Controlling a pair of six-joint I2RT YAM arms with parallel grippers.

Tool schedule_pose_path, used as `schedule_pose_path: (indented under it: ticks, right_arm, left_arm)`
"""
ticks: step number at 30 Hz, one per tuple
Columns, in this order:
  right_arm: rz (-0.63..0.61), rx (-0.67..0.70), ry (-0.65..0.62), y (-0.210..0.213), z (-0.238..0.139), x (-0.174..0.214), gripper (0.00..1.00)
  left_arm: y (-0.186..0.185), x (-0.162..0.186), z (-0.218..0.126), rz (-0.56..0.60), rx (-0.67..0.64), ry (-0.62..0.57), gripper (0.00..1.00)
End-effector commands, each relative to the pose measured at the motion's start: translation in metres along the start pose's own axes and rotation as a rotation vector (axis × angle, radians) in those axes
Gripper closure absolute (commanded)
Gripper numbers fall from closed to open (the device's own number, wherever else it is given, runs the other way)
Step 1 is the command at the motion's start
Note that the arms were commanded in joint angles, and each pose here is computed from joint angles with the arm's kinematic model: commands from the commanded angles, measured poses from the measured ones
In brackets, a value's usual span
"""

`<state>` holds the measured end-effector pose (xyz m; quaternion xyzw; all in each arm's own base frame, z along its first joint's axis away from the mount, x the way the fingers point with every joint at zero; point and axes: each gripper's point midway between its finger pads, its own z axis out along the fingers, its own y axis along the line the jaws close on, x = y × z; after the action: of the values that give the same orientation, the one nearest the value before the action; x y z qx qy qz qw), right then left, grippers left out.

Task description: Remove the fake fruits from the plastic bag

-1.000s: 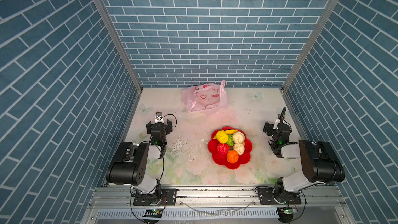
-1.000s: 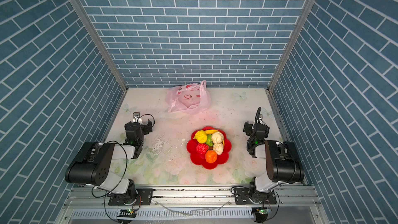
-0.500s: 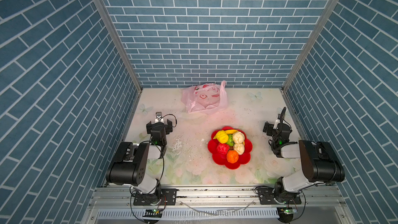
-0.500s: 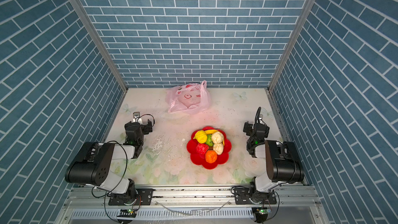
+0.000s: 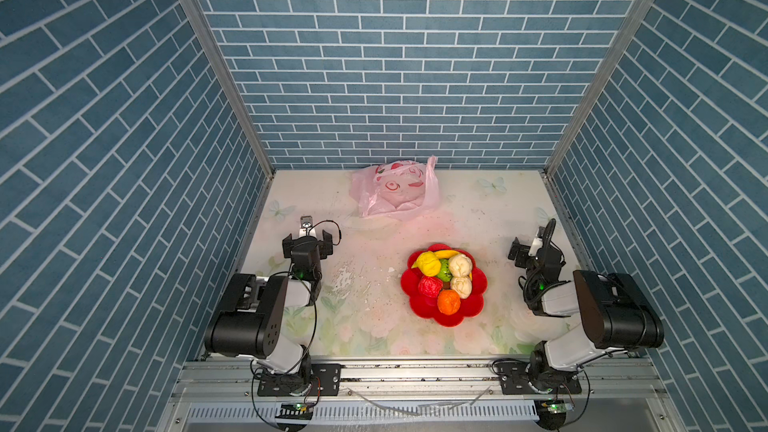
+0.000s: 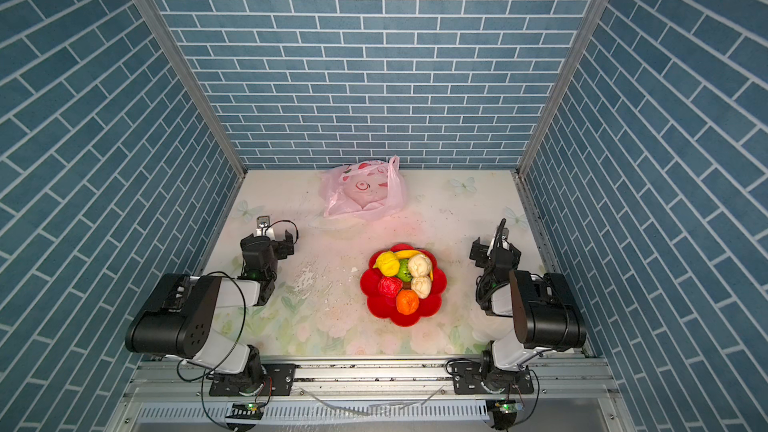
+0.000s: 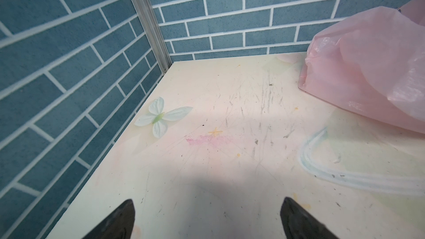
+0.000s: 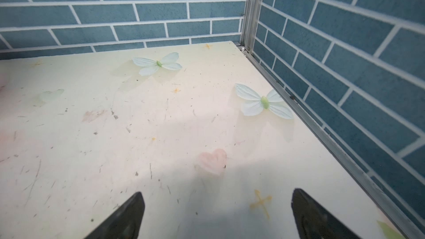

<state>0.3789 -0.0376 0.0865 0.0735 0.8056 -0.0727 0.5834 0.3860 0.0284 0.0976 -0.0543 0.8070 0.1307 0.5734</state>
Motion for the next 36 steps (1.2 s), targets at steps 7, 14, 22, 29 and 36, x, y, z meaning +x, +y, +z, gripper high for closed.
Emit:
schedule_pose_path:
  ticks: [7,14,22,29,36]
  right_arm:
    - [0.03,0.02,-0.113,-0.008,-0.018,-0.012,0.01]
    - [0.033,0.007,-0.122,-0.007,-0.021,-0.01,0.01]
    - [0.003,0.021,0.023,-0.003,0.007,-0.007,0.01]
    - [-0.004,0.017,0.038,-0.002,0.009,-0.006,0.01]
    - [-0.005,0.013,0.046,-0.001,0.011,-0.006,0.01]
  left_arm:
    - [0.001,-0.001,0.001,-0.007,0.002,0.002,0.01]
    - [0.001,-0.001,0.001,-0.006,0.002,0.001,0.01]
    - [0.001,-0.001,0.001,-0.006,0.002,0.002,0.01]
    - [0.001,-0.001,0.001,-0.007,0.002,0.001,0.01]
    - [0.001,-0.001,0.001,-0.006,0.002,0.002,0.01]
